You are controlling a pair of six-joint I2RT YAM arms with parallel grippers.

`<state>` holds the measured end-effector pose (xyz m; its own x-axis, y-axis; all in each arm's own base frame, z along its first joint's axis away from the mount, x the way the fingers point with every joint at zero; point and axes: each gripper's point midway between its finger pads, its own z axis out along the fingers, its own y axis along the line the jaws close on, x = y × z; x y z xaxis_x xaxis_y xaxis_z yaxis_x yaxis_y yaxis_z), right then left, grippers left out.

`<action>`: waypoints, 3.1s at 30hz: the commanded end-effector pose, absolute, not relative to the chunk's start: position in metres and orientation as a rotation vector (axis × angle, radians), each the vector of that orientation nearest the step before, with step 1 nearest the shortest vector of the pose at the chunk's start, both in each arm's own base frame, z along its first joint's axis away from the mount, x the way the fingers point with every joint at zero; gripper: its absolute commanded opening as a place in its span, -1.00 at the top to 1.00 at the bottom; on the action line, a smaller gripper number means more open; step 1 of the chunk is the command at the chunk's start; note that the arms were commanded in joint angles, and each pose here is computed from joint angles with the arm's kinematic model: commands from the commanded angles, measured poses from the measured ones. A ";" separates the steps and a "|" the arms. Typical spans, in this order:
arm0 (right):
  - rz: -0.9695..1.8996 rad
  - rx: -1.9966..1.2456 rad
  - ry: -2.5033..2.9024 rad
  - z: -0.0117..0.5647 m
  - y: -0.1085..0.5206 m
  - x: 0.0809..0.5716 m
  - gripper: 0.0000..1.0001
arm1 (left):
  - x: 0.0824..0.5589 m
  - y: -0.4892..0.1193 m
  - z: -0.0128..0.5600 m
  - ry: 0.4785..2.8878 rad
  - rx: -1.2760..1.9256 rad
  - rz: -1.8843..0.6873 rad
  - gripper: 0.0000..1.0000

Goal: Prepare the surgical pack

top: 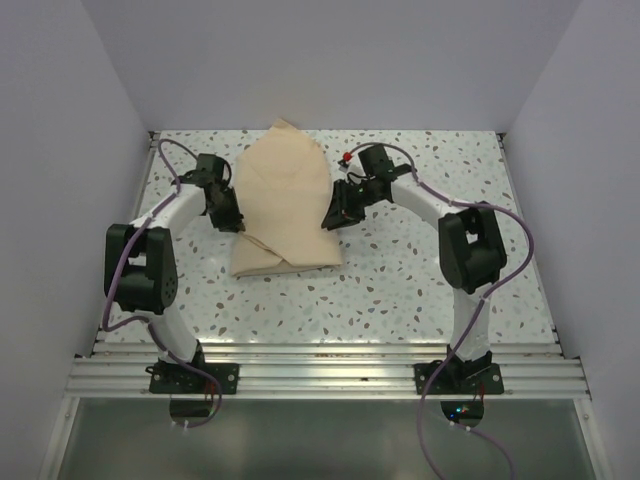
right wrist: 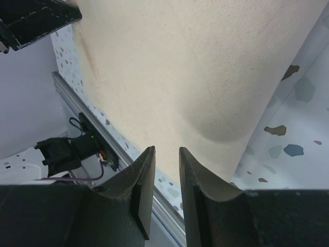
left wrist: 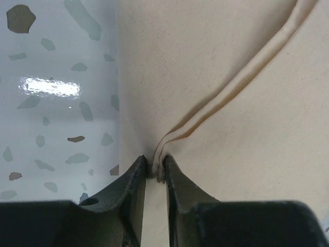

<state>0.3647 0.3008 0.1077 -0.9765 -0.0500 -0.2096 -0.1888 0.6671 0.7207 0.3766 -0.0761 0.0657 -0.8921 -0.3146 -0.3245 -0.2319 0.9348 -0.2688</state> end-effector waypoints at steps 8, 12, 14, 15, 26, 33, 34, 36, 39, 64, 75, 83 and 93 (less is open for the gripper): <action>1.215 -0.240 2.677 0.121 0.301 0.357 0.42 | 0.394 -0.082 0.084 2.660 -0.374 -0.330 0.47; 1.218 -0.241 2.684 0.120 0.301 0.354 0.43 | 0.397 -0.082 0.086 2.654 -0.372 -0.327 0.48; 1.214 -0.240 2.687 0.118 0.300 0.354 0.43 | 0.398 -0.083 0.087 2.653 -0.371 -0.331 0.55; 1.214 -0.241 2.691 0.117 0.300 0.353 0.43 | 0.397 -0.083 0.086 2.655 -0.375 -0.326 0.58; 1.221 -0.238 2.703 0.112 0.301 0.353 0.43 | 0.397 -0.082 0.090 2.651 -0.383 -0.312 0.60; 1.224 -0.235 2.709 0.110 0.300 0.352 0.44 | 0.398 -0.080 0.092 2.647 -0.384 -0.297 0.63; 1.222 -0.235 2.707 0.110 0.300 0.352 0.44 | 0.399 -0.080 0.093 2.645 -0.384 -0.297 0.64; 1.224 -0.233 2.709 0.110 0.300 0.352 0.44 | 0.400 -0.080 0.095 2.640 -0.383 -0.291 0.65; 1.224 -0.234 2.711 0.108 0.301 0.351 0.44 | 0.401 -0.080 0.096 2.635 -0.383 -0.288 0.74; 1.226 -0.217 2.727 0.102 0.300 0.347 0.45 | 0.403 -0.092 0.111 2.627 -0.351 -0.341 0.67; 1.233 -0.219 2.723 0.104 0.302 0.347 0.45 | 0.398 -0.091 0.112 2.633 -0.360 -0.336 0.60; 1.236 -0.228 2.724 0.104 0.304 0.347 0.46 | 0.399 -0.092 0.114 2.633 -0.361 -0.340 1.00; 1.229 -0.235 2.734 0.100 0.307 0.345 0.46 | 0.403 -0.099 0.156 2.564 -0.342 -0.418 1.00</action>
